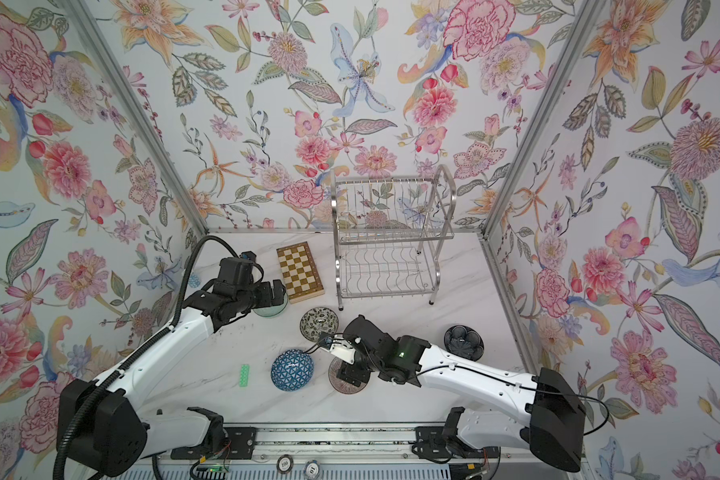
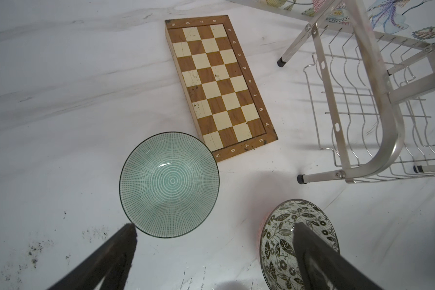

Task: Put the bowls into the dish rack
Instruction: 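Lower the right gripper onto the rim of the leaf-pattern bowl, then close the right gripper on the leaf-pattern bowl rim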

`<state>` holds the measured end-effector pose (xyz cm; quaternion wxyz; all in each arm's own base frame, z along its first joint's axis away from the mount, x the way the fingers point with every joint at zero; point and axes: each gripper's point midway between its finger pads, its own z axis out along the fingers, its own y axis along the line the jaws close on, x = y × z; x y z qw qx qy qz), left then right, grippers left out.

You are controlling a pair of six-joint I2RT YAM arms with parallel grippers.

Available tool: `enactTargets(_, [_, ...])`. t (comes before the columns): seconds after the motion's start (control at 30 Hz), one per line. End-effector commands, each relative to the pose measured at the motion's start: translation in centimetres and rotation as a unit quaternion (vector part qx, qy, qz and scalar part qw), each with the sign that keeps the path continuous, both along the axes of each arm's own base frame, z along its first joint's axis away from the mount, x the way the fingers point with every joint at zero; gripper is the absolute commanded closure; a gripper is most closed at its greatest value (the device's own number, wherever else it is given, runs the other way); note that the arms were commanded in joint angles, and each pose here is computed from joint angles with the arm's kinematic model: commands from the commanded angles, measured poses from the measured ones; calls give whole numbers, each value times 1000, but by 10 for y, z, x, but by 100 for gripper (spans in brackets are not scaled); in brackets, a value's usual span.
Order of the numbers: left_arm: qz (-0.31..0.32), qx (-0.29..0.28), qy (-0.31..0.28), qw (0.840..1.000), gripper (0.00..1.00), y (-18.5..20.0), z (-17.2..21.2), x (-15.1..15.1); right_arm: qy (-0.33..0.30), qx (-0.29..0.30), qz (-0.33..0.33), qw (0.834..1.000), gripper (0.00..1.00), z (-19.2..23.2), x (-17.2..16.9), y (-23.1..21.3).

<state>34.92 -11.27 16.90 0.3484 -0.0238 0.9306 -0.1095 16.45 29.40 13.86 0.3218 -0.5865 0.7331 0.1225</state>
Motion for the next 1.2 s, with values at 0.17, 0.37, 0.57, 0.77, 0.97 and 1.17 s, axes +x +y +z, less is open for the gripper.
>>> enactTargets(0.17, [-7, 17, 12, 1000, 1, 1, -16, -1, -29, -42, 28, 998, 20, -3, 28, 18])
enactTargets(0.37, [-8, 24, 10, 1000, 1, 3, -19, -2, -24, -49, 53, 997, 21, -8, 51, 40])
enactTargets(0.57, [-9, 23, 9, 1000, 1, 4, -19, 0, -15, -62, 81, 995, 23, -18, 62, 59])
enactTargets(0.77, [-6, 15, 8, 1000, 1, 6, -19, 3, -19, -96, 114, 989, 26, -33, 68, 70])
enactTargets(0.97, [-2, 9, 9, 1000, 1, 9, -20, 5, -22, -119, 136, 983, 28, -46, 73, 79])
enactTargets(1.17, [2, 8, 10, 1000, 1, 11, -22, 7, -20, -129, 153, 980, 31, -56, 71, 89])
